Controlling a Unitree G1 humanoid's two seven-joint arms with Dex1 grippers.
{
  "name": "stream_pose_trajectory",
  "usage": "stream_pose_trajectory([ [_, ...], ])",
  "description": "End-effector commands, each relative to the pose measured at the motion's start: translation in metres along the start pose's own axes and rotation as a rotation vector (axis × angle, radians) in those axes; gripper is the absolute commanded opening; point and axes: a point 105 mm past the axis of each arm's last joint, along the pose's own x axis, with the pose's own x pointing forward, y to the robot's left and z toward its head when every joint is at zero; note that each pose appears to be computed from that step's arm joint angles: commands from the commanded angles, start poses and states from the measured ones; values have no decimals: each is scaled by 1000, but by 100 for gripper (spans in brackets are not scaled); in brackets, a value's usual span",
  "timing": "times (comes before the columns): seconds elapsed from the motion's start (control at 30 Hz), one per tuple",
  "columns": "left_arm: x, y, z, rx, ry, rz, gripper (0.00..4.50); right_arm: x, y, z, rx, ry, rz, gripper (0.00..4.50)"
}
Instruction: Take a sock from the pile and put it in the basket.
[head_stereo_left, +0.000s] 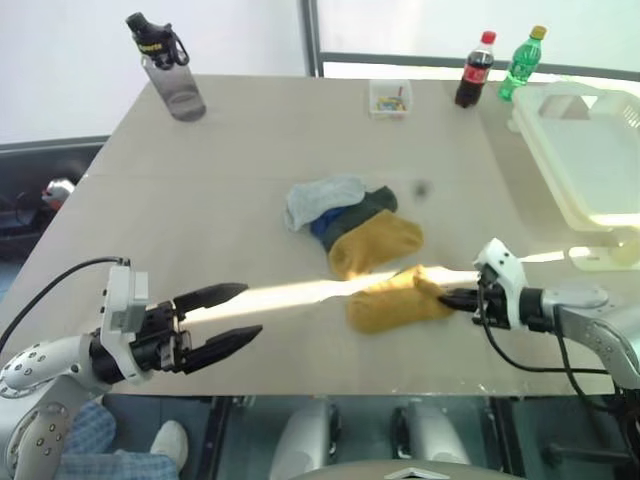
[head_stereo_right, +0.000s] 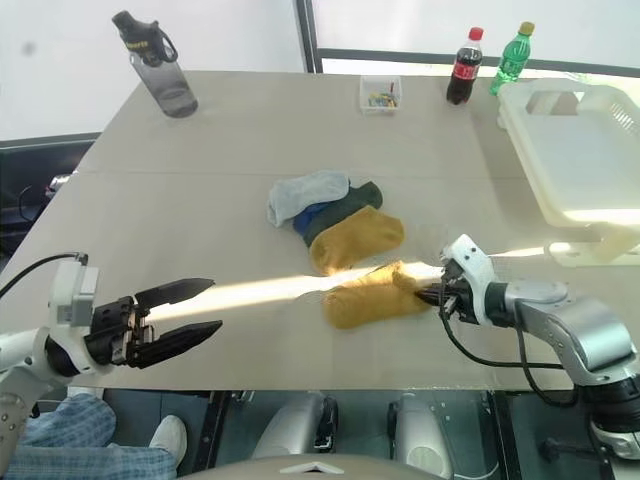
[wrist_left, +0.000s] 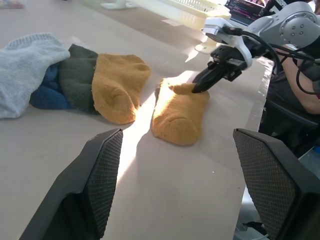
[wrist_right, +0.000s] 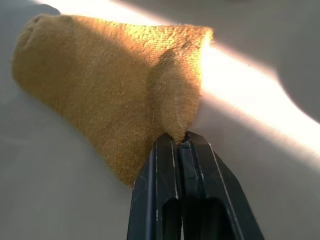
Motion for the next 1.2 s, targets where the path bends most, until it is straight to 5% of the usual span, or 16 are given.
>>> stream_pose_trajectory([
  [0.03, -1, 0, 5, 31, -2, -13, 376, -6, 5, 1, 2, 3, 5, 6],
  [0.57, 1, 0, 5, 32, 5, -29, 376, -18, -19, 4, 141, -40, -134, 6],
  [0.7, 1, 1, 5, 36, 11, -34, 376, -20, -11, 5, 131, -41, -88, 143],
  [0.83, 1, 1, 6, 37, 13, -37, 376, -26, -8, 12, 99, -78, -67, 341],
  [1.07, 1, 0, 7, 31, 15, -47, 376, -52, -30, 44, 27, -213, -120, 341],
  [1.2, 2, 1, 8, 35, 15, -49, 376, -35, -49, 65, 29, -282, -193, 341],
])
